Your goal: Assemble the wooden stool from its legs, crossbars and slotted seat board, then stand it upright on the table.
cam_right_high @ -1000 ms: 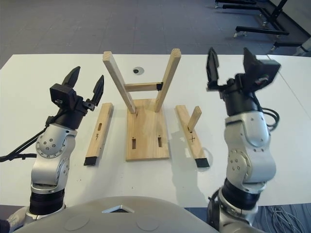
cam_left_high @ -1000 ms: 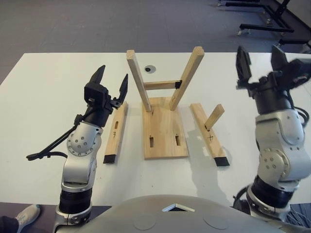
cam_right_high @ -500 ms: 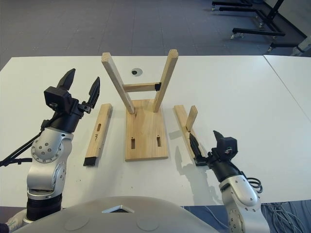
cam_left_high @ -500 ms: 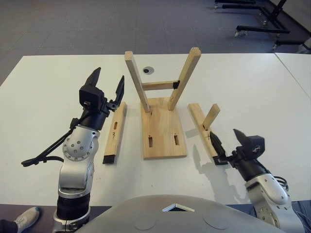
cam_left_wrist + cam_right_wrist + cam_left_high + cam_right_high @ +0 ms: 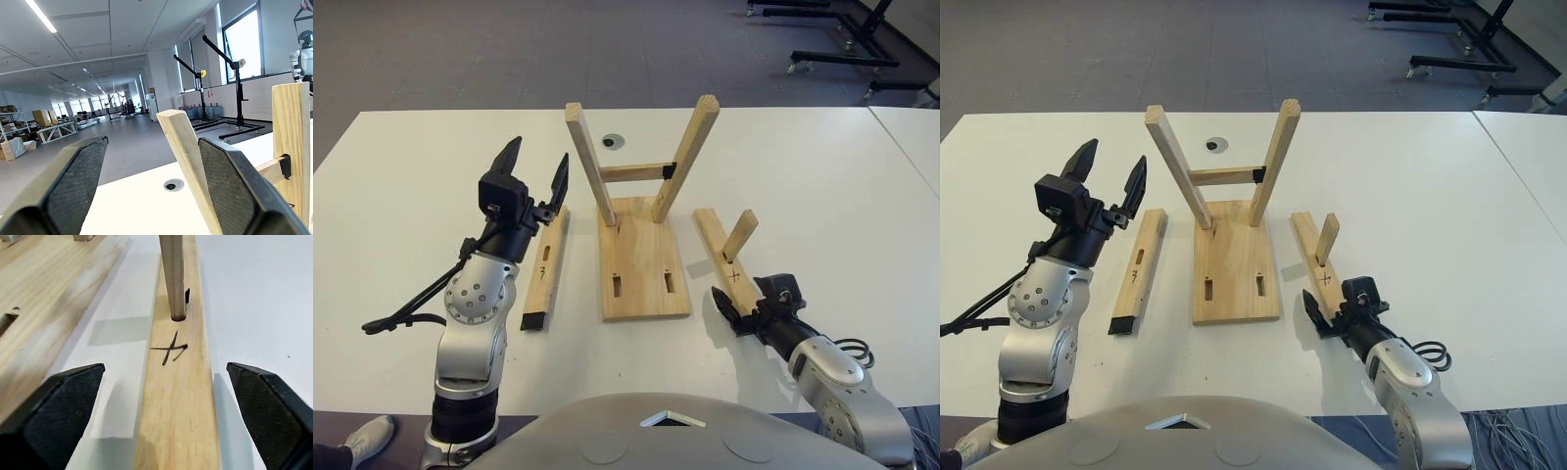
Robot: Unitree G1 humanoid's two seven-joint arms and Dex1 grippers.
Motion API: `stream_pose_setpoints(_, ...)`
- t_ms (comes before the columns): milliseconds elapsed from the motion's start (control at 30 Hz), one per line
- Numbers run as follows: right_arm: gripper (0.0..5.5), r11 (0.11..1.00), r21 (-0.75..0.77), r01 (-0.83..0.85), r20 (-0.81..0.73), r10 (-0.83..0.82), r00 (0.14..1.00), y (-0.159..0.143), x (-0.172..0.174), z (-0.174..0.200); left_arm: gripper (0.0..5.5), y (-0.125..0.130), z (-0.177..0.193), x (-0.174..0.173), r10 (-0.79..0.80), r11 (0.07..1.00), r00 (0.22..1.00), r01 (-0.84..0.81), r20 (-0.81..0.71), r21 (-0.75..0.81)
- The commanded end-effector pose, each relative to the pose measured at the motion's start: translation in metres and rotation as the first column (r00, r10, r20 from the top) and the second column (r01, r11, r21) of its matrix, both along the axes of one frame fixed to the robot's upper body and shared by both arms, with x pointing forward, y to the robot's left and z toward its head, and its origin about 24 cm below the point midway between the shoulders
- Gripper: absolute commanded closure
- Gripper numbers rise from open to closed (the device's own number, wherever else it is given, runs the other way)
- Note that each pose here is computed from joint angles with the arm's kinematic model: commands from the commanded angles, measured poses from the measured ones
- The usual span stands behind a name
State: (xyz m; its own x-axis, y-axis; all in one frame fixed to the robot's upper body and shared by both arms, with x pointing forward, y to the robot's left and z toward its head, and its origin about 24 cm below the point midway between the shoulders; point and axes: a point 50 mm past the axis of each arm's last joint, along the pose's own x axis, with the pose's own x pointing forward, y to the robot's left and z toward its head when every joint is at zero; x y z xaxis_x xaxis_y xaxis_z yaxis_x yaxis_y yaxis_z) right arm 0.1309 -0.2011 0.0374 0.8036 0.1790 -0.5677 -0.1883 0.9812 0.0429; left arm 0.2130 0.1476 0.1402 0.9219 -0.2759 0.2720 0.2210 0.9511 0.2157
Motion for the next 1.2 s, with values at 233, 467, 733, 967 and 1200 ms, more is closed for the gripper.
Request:
stream_pose_setpoints(233, 2.7, 0.999, -0.035, 0.022, -0.088, -0.025, 0.996, -0.002, -0.001, -0.005, 2.12, 0.001, 0.001, 0.001, 0.01, 1.0, 1.0, -0.01, -0.001, 0.008)
stream_pose_setpoints(467, 3.43, 0.999, -0.04, 0.015, -0.094, -0.019, 0.995, 0.001, -0.003, -0.006, 2.12, 0.001, 0.0, 0.002, 0.006, 1.0, 1.0, -0.006, -0.003, 0.014)
stream_pose_setpoints(733, 3.43, 0.973, 0.105, 0.206, 0.097, -0.216, 0.971, -0.004, 0.021, 0.009, 2.12, 0.004, -0.001, 0.006, -0.006, 1.0, 1.0, 0.006, -0.009, 0.022)
stream_pose_setpoints(967, 3.43, 0.934, 0.287, 0.211, 0.465, -0.328, 0.822, -0.031, 0.051, 0.058, 2.12, 0.015, 0.001, 0.016, -0.083, 0.992, 0.995, 0.076, -0.058, -0.104)
stream_pose_setpoints(1200, 3.43, 0.813, 0.441, -0.381, 0.743, -0.092, 0.663, -0.007, 0.062, 0.137, 2.12, 0.014, 0.019, 0.017, -0.335, 0.896, 0.942, 0.321, 0.009, -0.307)
